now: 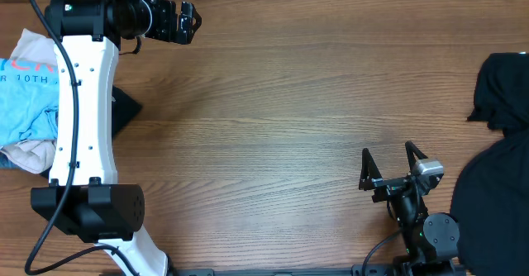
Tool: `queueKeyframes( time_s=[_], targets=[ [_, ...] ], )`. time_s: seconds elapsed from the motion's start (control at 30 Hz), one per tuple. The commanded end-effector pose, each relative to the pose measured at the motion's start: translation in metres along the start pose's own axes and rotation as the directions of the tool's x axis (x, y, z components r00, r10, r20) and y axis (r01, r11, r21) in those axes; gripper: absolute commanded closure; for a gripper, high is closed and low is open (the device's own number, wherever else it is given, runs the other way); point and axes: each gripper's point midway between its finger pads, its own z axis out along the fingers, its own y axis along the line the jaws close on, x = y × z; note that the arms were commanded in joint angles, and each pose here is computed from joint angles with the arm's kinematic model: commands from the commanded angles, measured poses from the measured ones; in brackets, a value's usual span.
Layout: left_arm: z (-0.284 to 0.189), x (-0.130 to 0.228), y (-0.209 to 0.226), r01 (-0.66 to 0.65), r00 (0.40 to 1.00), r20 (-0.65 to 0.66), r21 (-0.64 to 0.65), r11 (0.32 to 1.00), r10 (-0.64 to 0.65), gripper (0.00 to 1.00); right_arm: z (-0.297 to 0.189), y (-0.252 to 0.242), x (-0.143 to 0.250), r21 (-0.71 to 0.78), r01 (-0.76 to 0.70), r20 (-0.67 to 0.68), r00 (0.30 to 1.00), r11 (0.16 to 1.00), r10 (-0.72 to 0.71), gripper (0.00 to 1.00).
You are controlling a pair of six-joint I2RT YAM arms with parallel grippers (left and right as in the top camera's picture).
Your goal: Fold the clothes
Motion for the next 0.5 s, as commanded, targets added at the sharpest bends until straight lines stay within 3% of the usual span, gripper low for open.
queueKeyframes(
  time_s=[0.0,0.47],
  targets=[
    [0.0017,-0.0007,-0.0013,0.006,1.0,0.0,0.003,1.0,-0.006,0.0,0.0,-0.0027,0.0018,0.011,-0.004,0.004,1.0,1.0,0.004,0.0],
    [-0.0067,-0.0017,-0.0032,0.001,1.0,0.009,-0.011,1.0,-0.001,0.0,0.0,-0.0027,0.0018,0.011,-0.004,0.004,1.0,1.0,0.004,0.0]
  ],
)
